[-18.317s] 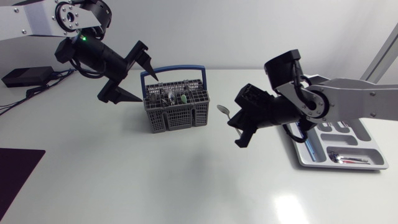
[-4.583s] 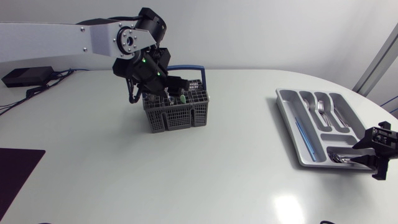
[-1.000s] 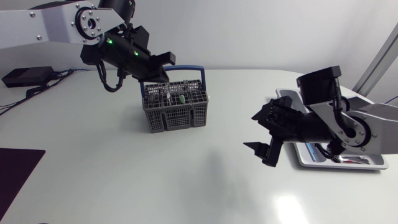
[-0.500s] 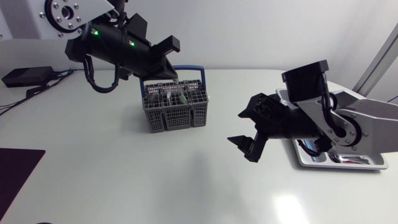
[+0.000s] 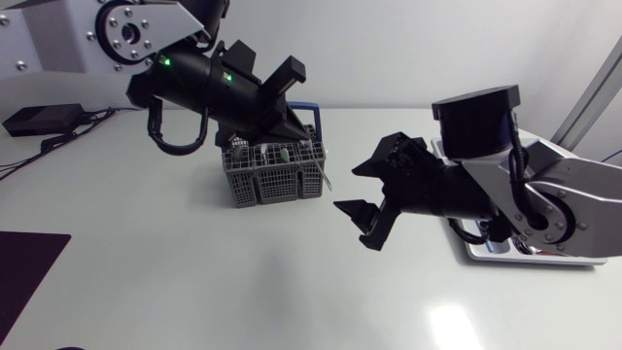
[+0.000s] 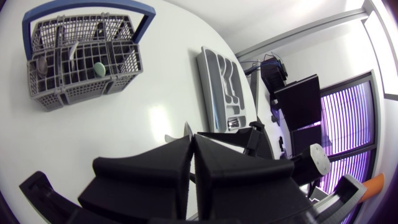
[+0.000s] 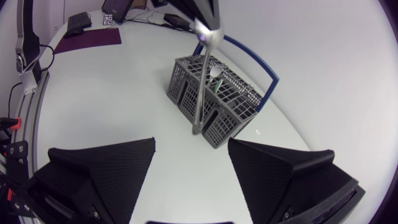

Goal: Unload the cutlery basket into the drawer organizer.

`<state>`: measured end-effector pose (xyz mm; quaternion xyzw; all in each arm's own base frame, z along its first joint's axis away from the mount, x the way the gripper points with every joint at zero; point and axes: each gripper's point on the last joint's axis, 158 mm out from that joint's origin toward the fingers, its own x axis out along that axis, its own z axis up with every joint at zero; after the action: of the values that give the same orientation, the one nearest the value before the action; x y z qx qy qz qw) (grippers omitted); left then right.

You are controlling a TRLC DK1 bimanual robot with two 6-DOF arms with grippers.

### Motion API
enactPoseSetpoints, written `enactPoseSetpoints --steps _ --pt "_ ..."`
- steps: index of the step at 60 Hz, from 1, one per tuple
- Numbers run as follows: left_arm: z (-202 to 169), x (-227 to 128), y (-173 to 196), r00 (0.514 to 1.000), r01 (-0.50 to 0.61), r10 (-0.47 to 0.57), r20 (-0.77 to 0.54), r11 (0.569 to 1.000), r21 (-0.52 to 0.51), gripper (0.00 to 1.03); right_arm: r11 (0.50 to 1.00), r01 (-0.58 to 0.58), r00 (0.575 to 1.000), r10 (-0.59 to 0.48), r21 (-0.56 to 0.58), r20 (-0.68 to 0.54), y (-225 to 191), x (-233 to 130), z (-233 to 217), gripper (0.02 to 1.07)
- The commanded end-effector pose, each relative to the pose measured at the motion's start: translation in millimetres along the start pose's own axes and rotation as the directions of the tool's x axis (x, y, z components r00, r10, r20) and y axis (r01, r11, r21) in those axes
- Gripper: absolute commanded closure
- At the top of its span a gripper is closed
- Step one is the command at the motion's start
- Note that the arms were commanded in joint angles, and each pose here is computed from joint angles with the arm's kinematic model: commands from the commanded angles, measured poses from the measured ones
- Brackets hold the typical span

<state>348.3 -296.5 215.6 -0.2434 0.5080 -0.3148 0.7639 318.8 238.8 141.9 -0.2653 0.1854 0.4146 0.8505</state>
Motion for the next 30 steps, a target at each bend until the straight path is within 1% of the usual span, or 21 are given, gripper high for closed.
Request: enactPoseSetpoints --steps 1,7,19,27,30 --pt "-12 17 5 0.998 0.001 -0.004 -0.061 0.998 -0.058 1.00 0.999 0.030 0.999 -0.031 0.029 0.042 -7 -1 16 0.32" --pt "-19 25 0 0.995 0.010 -0.016 -0.094 0.998 -0.066 1.00 0.998 0.047 0.997 -0.049 0.031 0.062 -13 3 22 0.39" --pt "-25 32 -9 0.993 0.021 -0.029 -0.117 0.997 -0.069 1.00 0.999 0.042 0.996 -0.044 0.024 0.073 -12 12 28 0.40" --pt "-28 34 -13 0.991 0.032 -0.041 -0.130 0.997 -0.071 1.00 0.999 0.034 0.997 -0.035 0.022 0.069 -12 18 28 0.50" --pt "-29 34 -13 0.990 0.034 -0.043 -0.133 0.997 -0.073 1.00 0.999 0.033 0.997 -0.034 0.020 0.070 -12 19 29 0.56"
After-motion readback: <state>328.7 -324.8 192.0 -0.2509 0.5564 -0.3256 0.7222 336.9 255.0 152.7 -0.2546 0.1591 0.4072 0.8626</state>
